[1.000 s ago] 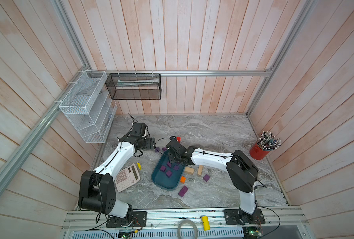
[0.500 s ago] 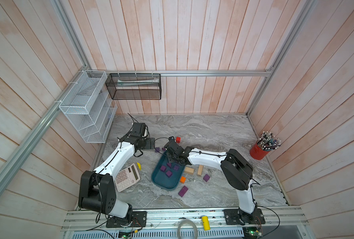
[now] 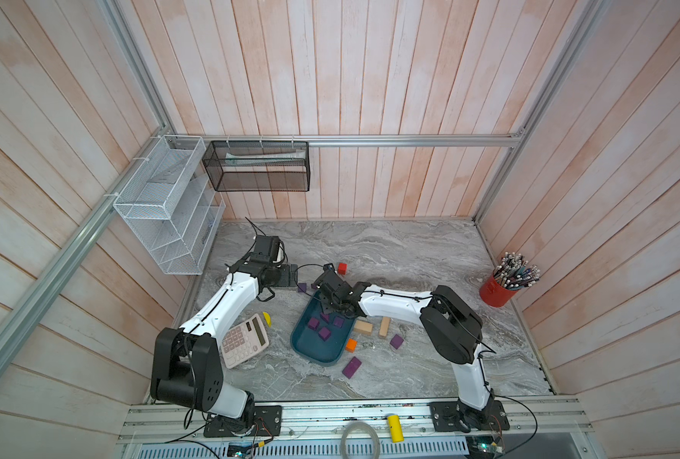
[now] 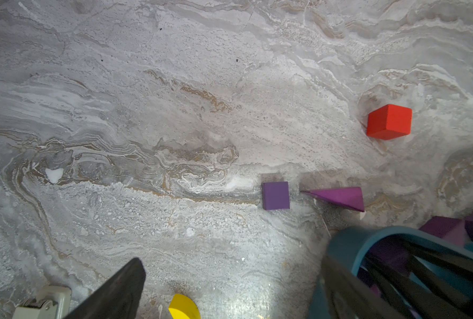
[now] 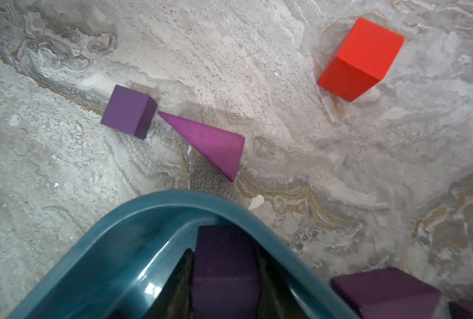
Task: Pick purple bricks into the storage bin
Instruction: Place the building block in the storage box.
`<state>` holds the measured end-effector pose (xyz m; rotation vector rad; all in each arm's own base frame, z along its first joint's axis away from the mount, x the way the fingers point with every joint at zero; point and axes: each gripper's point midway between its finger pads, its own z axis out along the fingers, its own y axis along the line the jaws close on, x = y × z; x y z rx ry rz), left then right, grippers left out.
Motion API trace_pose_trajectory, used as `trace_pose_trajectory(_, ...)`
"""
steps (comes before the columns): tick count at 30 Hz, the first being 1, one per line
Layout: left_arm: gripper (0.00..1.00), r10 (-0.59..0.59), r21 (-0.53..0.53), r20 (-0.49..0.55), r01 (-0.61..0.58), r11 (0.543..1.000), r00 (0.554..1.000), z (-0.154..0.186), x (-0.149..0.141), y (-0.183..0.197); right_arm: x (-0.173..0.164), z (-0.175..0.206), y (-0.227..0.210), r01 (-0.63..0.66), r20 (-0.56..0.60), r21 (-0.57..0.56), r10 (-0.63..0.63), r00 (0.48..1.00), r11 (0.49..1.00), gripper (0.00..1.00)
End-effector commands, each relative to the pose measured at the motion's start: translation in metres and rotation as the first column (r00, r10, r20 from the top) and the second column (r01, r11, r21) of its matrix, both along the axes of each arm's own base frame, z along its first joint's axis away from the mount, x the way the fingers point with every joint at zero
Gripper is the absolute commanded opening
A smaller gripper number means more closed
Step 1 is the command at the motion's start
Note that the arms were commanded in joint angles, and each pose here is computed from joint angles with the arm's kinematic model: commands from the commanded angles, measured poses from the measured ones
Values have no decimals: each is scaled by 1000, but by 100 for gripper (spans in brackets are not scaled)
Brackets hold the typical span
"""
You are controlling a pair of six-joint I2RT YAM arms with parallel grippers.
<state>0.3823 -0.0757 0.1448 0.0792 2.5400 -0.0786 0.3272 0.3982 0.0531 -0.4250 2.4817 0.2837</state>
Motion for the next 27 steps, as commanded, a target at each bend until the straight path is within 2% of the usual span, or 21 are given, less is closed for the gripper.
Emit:
trace_pose_trajectory(1,100,-4,-19,18,5,1000,1000,11,1,-2,1,5,4,-1,5,14,1,1000,1000,40)
trace_pose_trajectory(9,100,-4,-16,16,4,1000,1000,10,1,-2,0,14,3,-6,10,29,5,1000,1000,46)
trace_pose_trajectory(17,100,-1,-13,16,2,1000,1000,10,2,-1,-3,48,-1,-11,59,89,6,998,996,56)
trace_pose_trajectory(27,100,5,-10,12,-5,1000,1000,8,2,0,-14,81,-22,-8,104,142,-7,995,990,61)
